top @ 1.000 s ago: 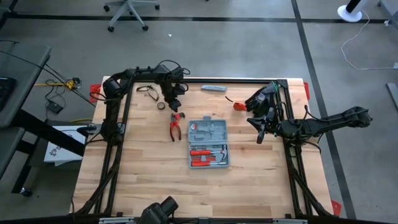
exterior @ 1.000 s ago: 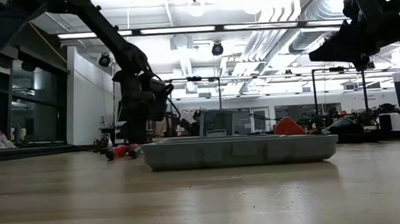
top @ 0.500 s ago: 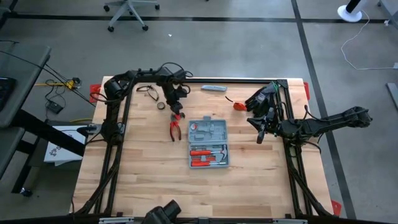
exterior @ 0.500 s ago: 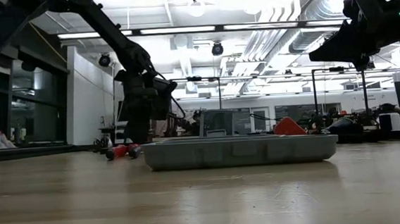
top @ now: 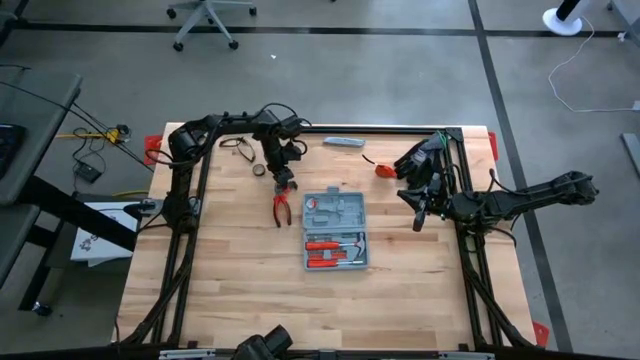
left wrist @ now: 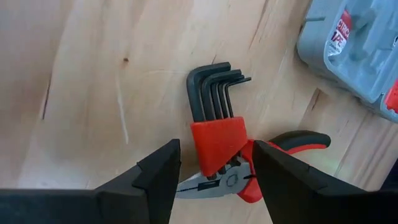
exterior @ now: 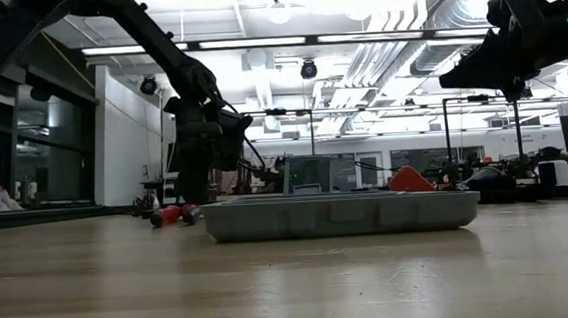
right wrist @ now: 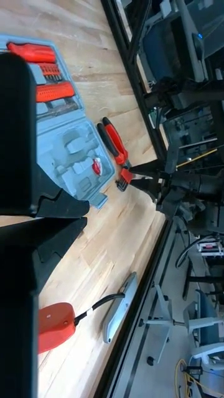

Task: Prefit tool cases

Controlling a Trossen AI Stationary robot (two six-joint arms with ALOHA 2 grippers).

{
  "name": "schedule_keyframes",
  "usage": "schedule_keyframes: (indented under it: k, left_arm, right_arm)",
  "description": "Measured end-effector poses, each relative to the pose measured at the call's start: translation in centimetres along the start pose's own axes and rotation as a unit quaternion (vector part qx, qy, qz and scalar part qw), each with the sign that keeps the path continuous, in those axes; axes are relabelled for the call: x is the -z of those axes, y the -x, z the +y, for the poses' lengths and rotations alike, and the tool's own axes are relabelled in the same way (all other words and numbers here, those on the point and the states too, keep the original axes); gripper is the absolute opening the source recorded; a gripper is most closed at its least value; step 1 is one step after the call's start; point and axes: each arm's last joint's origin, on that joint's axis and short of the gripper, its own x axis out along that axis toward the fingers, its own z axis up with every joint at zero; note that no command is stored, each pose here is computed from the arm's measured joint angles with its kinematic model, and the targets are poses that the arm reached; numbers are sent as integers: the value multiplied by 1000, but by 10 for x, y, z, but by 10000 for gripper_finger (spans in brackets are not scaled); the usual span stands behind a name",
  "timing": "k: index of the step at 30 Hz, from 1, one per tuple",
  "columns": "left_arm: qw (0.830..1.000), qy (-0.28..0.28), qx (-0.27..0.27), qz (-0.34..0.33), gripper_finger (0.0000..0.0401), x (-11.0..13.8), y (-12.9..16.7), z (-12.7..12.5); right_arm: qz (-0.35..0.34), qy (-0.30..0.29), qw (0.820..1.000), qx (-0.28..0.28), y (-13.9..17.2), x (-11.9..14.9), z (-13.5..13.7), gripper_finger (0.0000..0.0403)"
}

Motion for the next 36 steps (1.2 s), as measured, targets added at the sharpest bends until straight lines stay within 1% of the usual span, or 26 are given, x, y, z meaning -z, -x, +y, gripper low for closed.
schedule_keyframes:
  k: [16,19,24,27,30,36]
  left_arm:
    - [1000,-25,0,6,190,-5,-8,-14]
    - [1000,-28,-1,2,170,-6,-10,-15]
    - [1000,-18,-5,-9,108,-1,-21,-11]
    - [1000,-17,-3,-5,78,3,-24,-8]
    - [1000,-7,6,-12,65,5,-23,-4]
    - [999,-7,-4,-32,63,2,-21,-2]
  right_arm:
    - [2,-5,1000,-4,0,0,0,0]
    - [9,-6,1000,-3,0,2,0,0]
    - [23,-10,1000,2,0,5,-1,0]
    - [24,-14,1000,3,0,5,-1,0]
    - [23,-15,1000,2,0,5,-1,0]
    - [25,-23,999,2,0,5,-1,0]
